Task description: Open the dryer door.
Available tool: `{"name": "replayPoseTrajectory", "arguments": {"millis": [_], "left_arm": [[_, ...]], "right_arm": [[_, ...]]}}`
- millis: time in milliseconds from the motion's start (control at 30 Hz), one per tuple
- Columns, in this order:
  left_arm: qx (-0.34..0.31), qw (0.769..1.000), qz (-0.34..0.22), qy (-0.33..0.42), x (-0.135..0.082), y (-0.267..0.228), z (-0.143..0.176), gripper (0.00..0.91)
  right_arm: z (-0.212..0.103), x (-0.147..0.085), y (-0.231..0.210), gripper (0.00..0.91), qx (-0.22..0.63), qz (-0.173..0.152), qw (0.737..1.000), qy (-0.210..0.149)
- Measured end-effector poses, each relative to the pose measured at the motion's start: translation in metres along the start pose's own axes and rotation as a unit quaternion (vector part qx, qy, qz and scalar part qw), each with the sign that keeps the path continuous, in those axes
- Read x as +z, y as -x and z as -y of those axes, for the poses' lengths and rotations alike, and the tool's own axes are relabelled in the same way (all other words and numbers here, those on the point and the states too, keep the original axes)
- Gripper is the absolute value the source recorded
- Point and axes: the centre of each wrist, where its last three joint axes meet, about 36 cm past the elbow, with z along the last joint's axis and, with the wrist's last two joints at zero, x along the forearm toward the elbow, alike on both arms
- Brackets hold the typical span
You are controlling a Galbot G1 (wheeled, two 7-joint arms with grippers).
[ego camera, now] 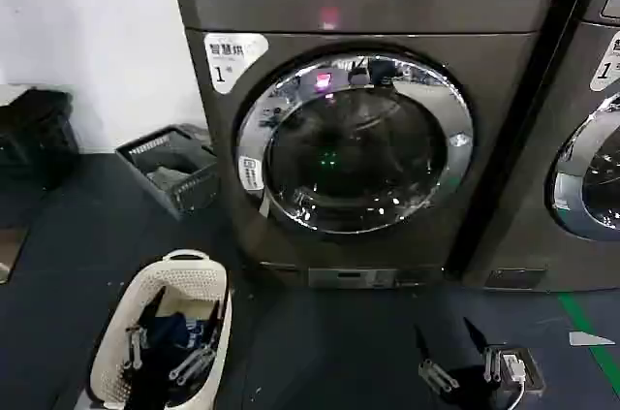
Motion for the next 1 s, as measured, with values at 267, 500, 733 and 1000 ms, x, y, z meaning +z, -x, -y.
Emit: {"name": "replayPoseTrajectory", "arguments": {"millis": [267,500,733,1000], "left_arm": [[-0.001,1.000,0.006,-0.014,-0.002,0.003,0.007,0.907],[-0.001,1.000,0.008,-0.015,-0.002,0.002,0.008,0.907],[-0.005,1.000,0.004,-0.014,0.001,0.001,0.010,0.907],[-0.010,1.000,0.004,-0.017,0.002,0.000,0.008,0.907]], "right_arm": [[0.024,-0.004,0.016,0.907,-0.064,-0.001,0.998,0.008],[0.074,-0.014,0.056,0.907,-0.118,0.023,0.993,0.010],[0.105,-0.037,0.105,0.907,-0.190,0.057,0.980,-0.024],[0.112,-0.055,0.159,0.907,-0.262,0.080,0.959,-0.073]]}}
